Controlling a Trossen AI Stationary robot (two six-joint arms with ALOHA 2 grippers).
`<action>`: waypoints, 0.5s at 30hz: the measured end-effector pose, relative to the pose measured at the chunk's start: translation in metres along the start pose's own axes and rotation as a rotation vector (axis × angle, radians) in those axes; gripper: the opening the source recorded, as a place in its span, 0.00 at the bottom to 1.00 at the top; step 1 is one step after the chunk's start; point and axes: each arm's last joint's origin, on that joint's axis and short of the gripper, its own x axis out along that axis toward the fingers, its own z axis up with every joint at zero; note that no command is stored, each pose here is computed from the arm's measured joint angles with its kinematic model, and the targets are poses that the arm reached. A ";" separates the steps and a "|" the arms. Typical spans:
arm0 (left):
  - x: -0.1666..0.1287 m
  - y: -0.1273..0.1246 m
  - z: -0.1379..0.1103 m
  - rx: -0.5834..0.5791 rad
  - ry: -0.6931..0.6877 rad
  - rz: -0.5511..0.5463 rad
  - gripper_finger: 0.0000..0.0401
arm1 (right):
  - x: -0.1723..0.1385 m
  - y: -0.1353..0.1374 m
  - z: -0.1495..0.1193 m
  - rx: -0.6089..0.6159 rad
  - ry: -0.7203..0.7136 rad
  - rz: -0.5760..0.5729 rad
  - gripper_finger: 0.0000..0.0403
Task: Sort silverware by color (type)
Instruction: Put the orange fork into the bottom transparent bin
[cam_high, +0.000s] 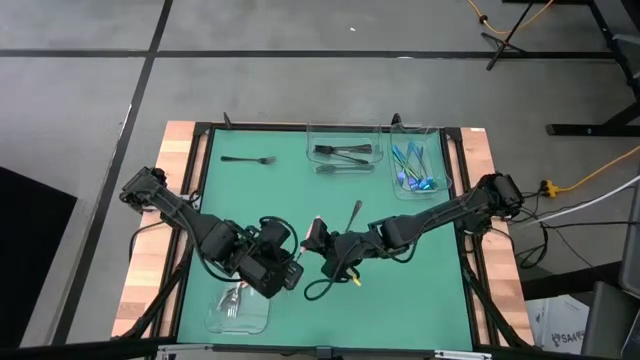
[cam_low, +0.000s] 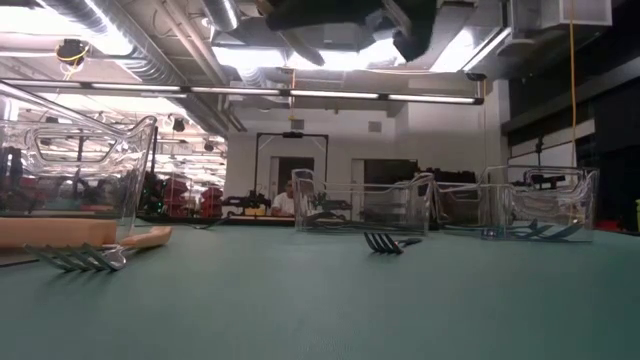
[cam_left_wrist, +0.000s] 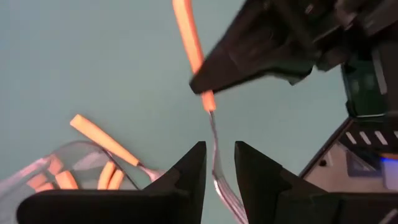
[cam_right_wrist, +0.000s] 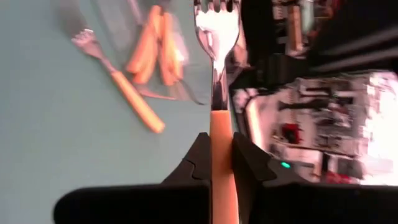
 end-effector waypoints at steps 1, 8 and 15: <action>0.001 0.000 0.001 -0.005 0.012 -0.002 0.19 | 0.000 -0.001 0.000 0.003 0.006 -0.019 0.04; 0.003 -0.001 0.005 -0.022 0.012 -0.012 0.19 | 0.000 -0.011 0.003 0.039 -0.025 -0.109 0.04; 0.002 -0.001 0.005 -0.022 0.004 -0.012 0.19 | -0.001 -0.015 0.005 -0.024 -0.041 -0.152 0.04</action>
